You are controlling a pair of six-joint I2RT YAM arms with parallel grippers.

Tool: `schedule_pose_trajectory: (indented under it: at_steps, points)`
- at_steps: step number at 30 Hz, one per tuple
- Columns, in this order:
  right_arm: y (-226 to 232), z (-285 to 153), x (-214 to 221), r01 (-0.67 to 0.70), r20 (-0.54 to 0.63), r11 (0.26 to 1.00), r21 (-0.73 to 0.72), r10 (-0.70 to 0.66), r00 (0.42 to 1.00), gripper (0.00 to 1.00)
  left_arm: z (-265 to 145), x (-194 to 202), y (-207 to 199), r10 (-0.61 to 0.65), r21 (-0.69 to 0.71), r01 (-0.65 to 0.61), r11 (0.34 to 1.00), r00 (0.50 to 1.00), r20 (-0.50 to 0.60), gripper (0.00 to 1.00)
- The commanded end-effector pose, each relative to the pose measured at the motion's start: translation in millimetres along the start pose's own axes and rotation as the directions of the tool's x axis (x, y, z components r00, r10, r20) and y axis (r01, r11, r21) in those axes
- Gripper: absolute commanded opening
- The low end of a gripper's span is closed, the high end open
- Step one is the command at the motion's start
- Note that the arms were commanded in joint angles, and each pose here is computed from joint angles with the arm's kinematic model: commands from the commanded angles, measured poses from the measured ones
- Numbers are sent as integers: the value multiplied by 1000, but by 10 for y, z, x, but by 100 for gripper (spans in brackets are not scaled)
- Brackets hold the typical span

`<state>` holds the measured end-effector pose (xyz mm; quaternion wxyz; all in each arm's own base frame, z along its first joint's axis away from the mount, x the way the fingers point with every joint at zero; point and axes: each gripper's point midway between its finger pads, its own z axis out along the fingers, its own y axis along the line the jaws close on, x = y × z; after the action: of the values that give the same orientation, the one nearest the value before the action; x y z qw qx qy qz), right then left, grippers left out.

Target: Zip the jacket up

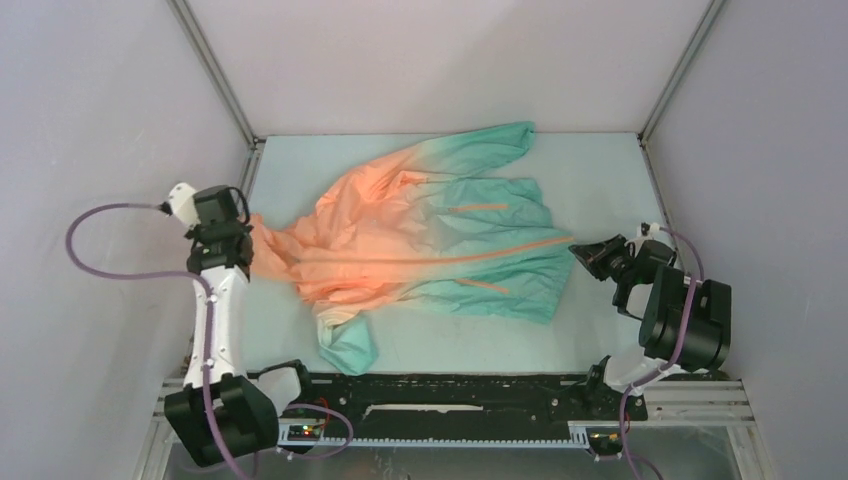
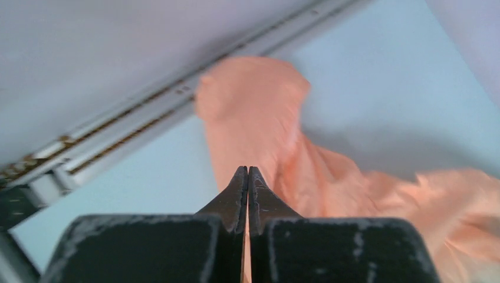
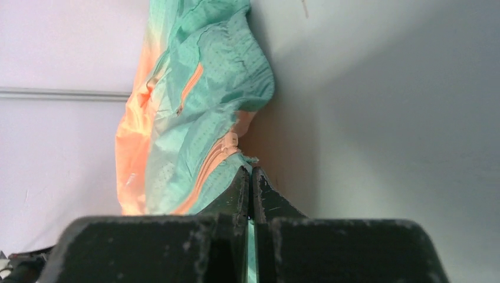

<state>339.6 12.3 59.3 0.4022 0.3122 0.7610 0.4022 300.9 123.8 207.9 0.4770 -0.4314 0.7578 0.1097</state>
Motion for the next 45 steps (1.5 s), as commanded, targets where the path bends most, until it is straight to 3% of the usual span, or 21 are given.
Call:
schedule_pose_trajectory:
  at_steps: [1, 5, 6, 8, 10, 12, 14, 15, 16, 18, 21, 24, 27, 31, 33, 36, 45]
  points:
    - [39, 59, -262, 40, 79, 999, -13, -39, 996, 0, 170, -312, 594, 79, -194, -67, 979, 995, 59, 0]
    - [102, 133, -202, 110, 23, 994, 15, -110, 994, 0, 218, -254, 459, 91, -90, -88, 992, 996, 26, 0]
    - [87, 172, -147, 125, -13, 991, 55, -124, 992, 10, 202, -183, 365, 84, -37, -84, 996, 996, -2, 1]
    - [79, 218, -43, 179, -54, 976, 124, -174, 983, 38, 161, -42, 244, 57, 24, -56, 998, 998, -37, 20]
    - [52, 165, -19, 207, -68, 957, 203, -197, 978, 58, 95, 130, 79, 45, 106, -37, 994, 996, -75, 38]
    - [29, 50, -66, 268, -67, 912, 311, -260, 963, 80, -14, 315, -101, 75, 193, -53, 980, 992, -106, 47]
    - [63, -155, -159, 335, -57, 841, 426, -344, 937, 89, -196, 511, -323, 115, 304, -71, 950, 985, -130, 53]
    - [126, -272, -208, 362, -48, 806, 468, -386, 921, 90, -327, 580, -445, 135, 377, -80, 923, 983, -122, 75]
    - [247, -386, -242, 393, -41, 779, 490, -429, 902, 92, -481, 611, -580, 154, 448, -91, 889, 982, -106, 87]
    - [562, -658, -297, 460, -23, 713, 530, -529, 848, 99, -847, 618, -847, 183, 579, -118, 807, 982, -56, 94]
    - [1160, -1121, -306, 554, 7, 647, 524, -653, 757, 100, -1518, 442, -1151, 214, 727, -181, 663, 976, 49, 99]
    - [1870, -1574, -119, 647, 56, 678, 349, -704, 708, 100, -2241, 88, -1280, 184, 838, -230, 495, 970, 157, 99]
    - [2480, -2107, 47, 691, 171, 712, 125, -701, 692, 99, -2971, -339, -1216, 79, 918, -257, 302, 967, 244, 99]
    - [3110, -2941, 59, 741, 363, 668, -69, -675, 642, 100, -3665, -837, -868, -92, 939, -307, 156, 942, 323, 99]
    - [3301, -3310, 29, 769, 445, 630, -102, -663, 602, 100, -3929, -1062, -628, -182, 933, -337, 127, 917, 356, 100]
    - [3537, -3824, -39, 794, 557, 595, -126, -620, 553, 100, -4188, -1351, -314, -279, 918, -373, 137, 875, 397, 100]
    - [3752, -4850, -53, 831, 774, 538, -139, -464, 430, 99, -4632, -1770, 312, -409, 900, -406, 161, 802, 435, 100]
